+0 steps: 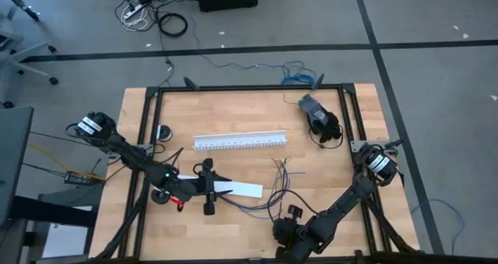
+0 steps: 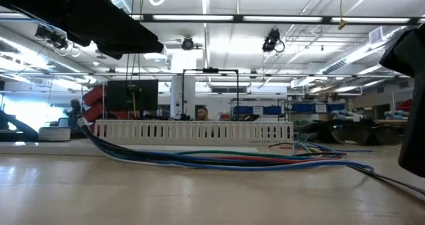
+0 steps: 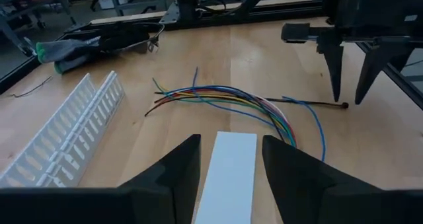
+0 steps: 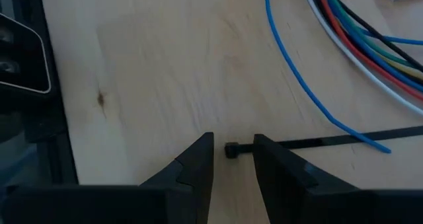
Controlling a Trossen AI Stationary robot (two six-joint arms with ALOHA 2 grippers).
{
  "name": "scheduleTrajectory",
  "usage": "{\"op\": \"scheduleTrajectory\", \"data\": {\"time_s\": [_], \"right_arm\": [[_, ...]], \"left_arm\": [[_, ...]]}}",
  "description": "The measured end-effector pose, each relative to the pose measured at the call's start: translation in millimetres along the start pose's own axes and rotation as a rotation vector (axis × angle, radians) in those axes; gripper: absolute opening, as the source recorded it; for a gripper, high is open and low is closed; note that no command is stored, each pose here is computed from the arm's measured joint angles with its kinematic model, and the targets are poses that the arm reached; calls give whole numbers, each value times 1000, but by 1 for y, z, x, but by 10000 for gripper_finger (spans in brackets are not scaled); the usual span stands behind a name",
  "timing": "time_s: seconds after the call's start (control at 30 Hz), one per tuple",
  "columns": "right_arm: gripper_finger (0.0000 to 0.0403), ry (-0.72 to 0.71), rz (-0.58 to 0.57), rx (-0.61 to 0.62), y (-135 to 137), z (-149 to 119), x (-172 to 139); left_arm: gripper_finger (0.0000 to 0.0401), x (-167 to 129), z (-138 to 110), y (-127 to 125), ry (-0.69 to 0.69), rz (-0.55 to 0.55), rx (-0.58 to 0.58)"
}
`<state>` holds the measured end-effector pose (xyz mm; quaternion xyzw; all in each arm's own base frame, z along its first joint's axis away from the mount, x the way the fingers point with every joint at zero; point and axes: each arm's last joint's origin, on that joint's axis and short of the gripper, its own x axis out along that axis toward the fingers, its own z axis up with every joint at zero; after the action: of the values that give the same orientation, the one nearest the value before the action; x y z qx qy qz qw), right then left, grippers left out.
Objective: Ziptie cables
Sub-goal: Wrap the colored wires together using a zip tie
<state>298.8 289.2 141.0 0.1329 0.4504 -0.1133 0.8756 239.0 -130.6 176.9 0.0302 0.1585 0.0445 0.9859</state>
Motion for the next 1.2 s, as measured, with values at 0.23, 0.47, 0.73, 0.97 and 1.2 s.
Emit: {"op": "scheduleTrajectory", "data": {"time_s": [0.23, 0.47, 0.73, 0.97, 1.2], "right_arm": [[104, 4, -3, 6, 0, -1, 1], [89, 11, -6, 19, 1, -5, 9], [46, 14, -7, 46, 2, -8, 16], [2, 38, -6, 44, 3, -1, 13], [0, 42, -69, 3, 11, 32, -22]], "left_arm": [[156, 0, 0, 0, 0, 0, 0], [156, 0, 0, 0, 1, 0, 2], [156, 0, 0, 0, 0, -1, 4], [156, 0, 0, 0, 0, -1, 3], [156, 0, 0, 0, -1, -1, 2]]}}
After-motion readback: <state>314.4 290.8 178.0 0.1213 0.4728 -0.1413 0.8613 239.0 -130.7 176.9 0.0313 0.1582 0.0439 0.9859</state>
